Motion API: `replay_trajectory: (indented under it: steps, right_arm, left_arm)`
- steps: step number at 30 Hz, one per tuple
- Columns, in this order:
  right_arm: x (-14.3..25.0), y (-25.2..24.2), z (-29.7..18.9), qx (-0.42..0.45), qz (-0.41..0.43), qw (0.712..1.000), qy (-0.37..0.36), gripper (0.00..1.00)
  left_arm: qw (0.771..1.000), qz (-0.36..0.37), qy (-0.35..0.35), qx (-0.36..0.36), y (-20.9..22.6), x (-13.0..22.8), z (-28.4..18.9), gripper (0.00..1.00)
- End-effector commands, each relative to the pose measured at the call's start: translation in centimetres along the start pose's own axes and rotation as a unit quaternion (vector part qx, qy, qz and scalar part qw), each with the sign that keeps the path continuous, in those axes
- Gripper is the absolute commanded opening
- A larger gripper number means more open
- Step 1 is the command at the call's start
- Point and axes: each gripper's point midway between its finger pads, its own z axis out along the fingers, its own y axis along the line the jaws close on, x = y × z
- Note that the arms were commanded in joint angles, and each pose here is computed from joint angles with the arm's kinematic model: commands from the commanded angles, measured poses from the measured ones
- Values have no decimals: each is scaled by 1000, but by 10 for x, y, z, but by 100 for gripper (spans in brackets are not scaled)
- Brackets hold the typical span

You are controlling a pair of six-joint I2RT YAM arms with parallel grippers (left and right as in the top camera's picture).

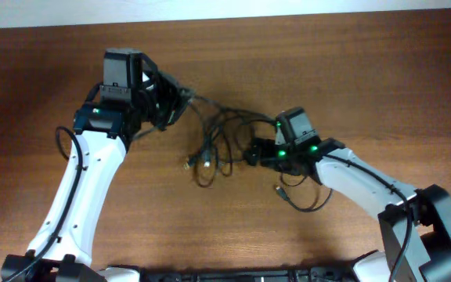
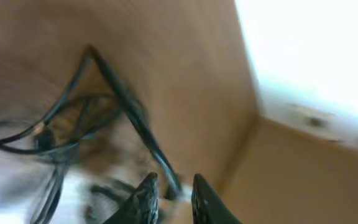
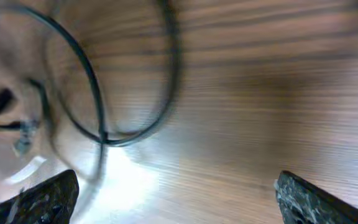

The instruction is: Untangle cables

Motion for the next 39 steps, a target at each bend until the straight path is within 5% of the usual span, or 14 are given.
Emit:
replay_trajectory:
  steps: [1, 5, 10, 12, 15, 26, 34, 37, 39]
  right_arm:
    - [-16, -57, -12, 64, 66, 996, -10, 99]
    - [-20, -104, -31, 96, 114, 989, 0, 99]
    - [-17, -102, -36, 47, 82, 995, 26, 100]
    - [-15, -89, -35, 11, 75, 997, 35, 99]
    - [-20, -63, -39, -59, 52, 996, 32, 93]
    - [-47, 6, -129, -159, -51, 980, -106, 94]
    - [-29, 8, -145, -154, -46, 982, -100, 94]
    - [-29, 7, -144, -151, -45, 983, -99, 94]
    - [-30, 4, -144, -141, -43, 984, -103, 94]
  left_arm:
    - [974, 107, -108, -168, 61, -36, -20, 22]
    - [945, 102, -145, -276, 101, -45, -42, 29]
    - [955, 107, -108, -253, 96, -33, -34, 37]
    - [958, 202, -57, -196, 73, -21, -20, 51]
    - [923, 353, -33, -148, 45, -12, -5, 75]
    - [903, 403, -6, -147, 41, 2, 88, 74]
    - [892, 394, 24, -220, 98, -7, 149, 65]
    - [890, 389, 39, -234, 113, -5, 158, 18]
    - [892, 392, 27, -225, 101, -9, 153, 5]
